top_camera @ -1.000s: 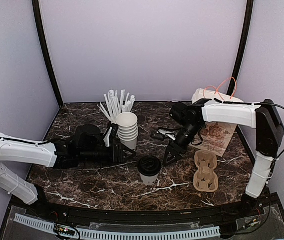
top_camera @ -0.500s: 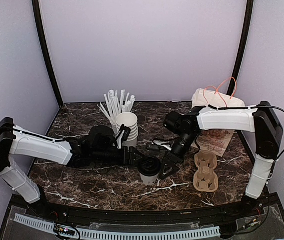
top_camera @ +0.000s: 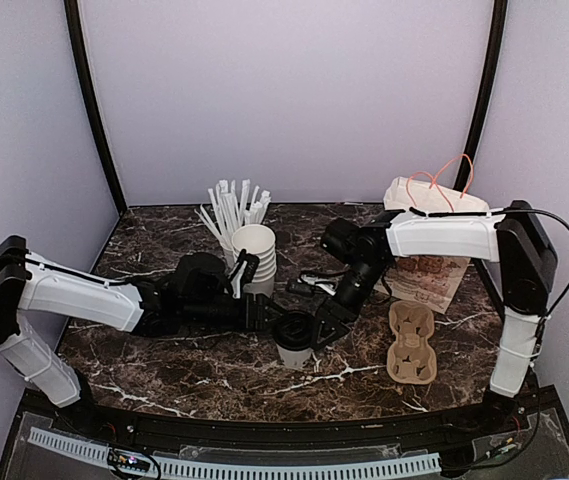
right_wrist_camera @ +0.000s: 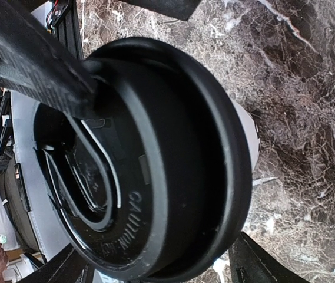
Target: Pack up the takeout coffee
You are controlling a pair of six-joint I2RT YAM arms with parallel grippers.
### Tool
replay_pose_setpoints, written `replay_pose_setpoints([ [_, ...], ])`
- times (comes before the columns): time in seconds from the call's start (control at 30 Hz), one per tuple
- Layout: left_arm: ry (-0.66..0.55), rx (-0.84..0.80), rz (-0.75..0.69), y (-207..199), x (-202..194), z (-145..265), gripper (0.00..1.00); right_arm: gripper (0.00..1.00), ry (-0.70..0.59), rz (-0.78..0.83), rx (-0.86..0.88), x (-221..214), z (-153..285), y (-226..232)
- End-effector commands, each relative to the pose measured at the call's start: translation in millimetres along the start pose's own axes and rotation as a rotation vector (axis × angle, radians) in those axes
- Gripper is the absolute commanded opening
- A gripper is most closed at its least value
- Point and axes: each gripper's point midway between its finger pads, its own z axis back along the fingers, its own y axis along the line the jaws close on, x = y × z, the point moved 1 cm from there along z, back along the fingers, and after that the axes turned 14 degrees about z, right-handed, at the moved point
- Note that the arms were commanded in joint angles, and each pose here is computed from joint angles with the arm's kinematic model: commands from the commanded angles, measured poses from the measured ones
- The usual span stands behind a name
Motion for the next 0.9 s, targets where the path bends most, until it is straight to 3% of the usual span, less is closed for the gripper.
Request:
replay_pose_setpoints([
  [0.0,0.018,0.022,0.008,9,-10,5,0.57,0.79,-0.015,-0.007,-0.017,8,-2,-12],
  [0.77,0.022,0.050,0.021,15,-14,5,0.54,0.89,-0.076,-0.042,0.050,16,10,-15],
  [0.87,0.018,0.063,0.022,16,-13,5,0.55,0.98,-0.081,-0.044,0.068,17,9,-13],
])
